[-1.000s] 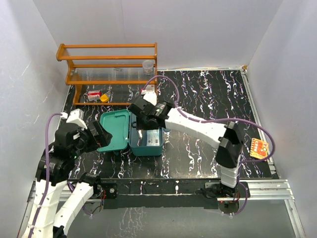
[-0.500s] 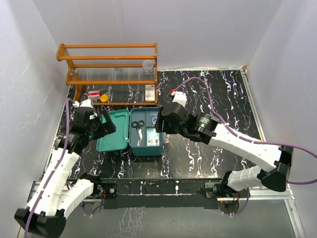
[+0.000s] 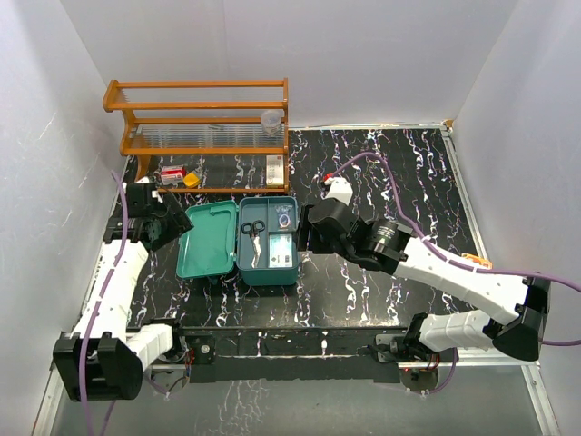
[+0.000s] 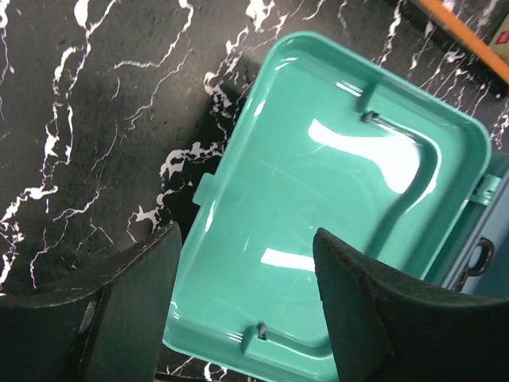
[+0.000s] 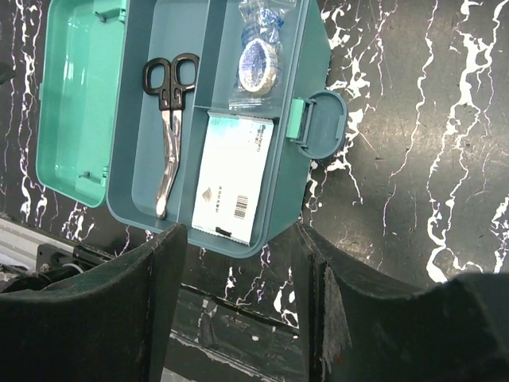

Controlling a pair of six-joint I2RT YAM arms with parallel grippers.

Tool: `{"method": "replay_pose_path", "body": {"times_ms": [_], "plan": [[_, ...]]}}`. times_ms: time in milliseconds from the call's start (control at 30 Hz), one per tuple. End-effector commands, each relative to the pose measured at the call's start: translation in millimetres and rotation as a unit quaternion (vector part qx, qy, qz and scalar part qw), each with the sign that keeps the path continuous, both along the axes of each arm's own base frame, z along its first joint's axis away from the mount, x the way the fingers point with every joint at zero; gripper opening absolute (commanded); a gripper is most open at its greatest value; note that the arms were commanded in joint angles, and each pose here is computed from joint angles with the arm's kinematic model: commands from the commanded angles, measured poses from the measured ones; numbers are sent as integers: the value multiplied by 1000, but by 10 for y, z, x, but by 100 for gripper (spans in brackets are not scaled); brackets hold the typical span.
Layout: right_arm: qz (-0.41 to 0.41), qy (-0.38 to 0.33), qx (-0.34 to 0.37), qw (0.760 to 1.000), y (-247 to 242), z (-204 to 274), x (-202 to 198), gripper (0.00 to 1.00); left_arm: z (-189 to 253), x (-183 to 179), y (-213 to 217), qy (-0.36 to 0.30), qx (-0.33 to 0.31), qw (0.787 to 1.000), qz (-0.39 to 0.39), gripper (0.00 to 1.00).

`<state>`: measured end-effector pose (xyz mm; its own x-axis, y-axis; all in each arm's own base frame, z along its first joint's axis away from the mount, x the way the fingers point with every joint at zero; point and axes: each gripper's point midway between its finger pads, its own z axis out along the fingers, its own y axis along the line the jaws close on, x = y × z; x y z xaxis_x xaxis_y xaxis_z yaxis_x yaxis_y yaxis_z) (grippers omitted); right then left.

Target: Organize the medicine kit

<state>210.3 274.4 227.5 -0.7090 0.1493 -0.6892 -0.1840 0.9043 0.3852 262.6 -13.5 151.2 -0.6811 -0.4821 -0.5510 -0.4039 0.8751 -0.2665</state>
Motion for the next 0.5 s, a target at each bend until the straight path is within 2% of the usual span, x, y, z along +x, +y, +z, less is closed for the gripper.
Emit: {"method": "replay_pose_path", "body": {"times_ms": [0,300,467], "plan": [[-1,-13,35,999,31,142,14,51,-146,-59,-11,15,-51,999,-3,62],[4,3,26,1000,69,6,-8,44,-389,-133,-55,29,-160,987,3,55],[2,1,29,1000,79,25,5,42,-501,-155,-50,33,-176,984,3,45]]}}
